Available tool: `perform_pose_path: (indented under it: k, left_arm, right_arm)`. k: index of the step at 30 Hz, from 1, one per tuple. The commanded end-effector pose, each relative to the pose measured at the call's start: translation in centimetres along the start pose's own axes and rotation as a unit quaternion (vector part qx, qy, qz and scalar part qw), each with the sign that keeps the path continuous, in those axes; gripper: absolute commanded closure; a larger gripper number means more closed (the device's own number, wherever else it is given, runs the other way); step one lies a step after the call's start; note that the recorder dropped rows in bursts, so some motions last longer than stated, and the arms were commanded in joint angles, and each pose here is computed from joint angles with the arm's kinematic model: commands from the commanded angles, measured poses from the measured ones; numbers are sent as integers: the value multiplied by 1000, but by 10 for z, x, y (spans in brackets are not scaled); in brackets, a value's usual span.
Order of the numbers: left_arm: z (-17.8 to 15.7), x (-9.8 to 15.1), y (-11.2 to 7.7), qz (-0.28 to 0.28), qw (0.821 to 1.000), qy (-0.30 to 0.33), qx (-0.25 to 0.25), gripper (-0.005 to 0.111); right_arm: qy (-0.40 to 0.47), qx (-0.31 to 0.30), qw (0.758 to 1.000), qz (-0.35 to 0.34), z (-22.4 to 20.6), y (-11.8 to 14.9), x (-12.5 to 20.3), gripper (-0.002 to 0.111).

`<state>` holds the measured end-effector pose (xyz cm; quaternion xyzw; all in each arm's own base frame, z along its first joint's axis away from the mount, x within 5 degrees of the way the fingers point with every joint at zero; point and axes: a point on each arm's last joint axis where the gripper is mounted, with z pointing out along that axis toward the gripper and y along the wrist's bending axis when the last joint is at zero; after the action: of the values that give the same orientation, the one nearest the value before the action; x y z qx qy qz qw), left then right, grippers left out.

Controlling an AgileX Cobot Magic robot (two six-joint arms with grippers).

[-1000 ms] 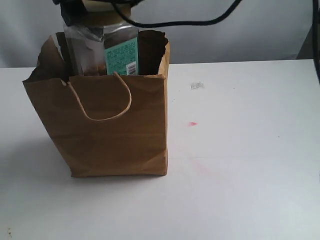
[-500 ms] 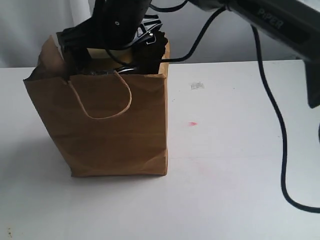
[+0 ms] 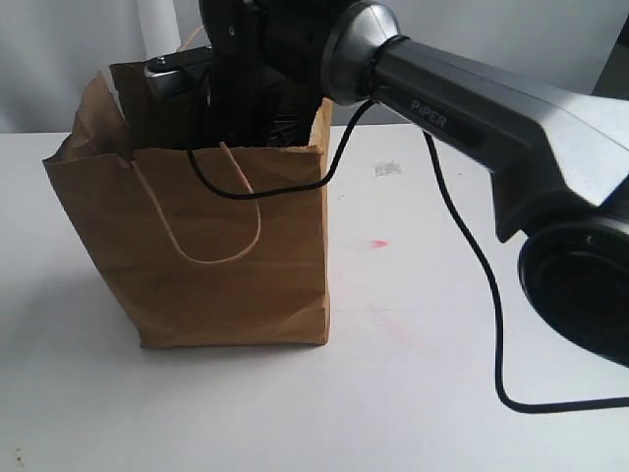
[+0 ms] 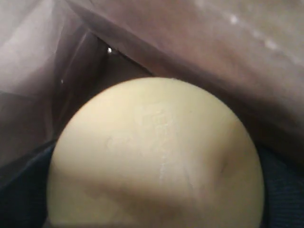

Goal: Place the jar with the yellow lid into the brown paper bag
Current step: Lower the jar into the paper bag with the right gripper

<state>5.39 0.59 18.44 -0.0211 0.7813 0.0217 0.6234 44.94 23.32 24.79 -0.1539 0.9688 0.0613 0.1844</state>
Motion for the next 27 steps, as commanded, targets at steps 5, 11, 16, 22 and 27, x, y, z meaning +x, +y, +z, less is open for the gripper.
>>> perform_pose_path:
  k: [5,11,16,22,27]
  left_arm:
    - [0,-1,-1,-3,1000,-4,4,106]
    - [0,-1,-1,-3,1000,-4,4,106]
    - [0,-1,-1,-3,1000,-4,4,106]
    - [0,-1,-1,-3,1000,-4,4,106]
    - [0,-1,-1,-3,1000,-4,4,106]
  right_arm:
    - [25,4,1000,3,22,-1,5,108]
    - [32,1,999,4,28,0,6,108]
    - [32,1,999,3,28,0,6,108]
    - [32,1,999,-3,28,0,6,75]
    - [32,1,999,-3,28,0,6,21]
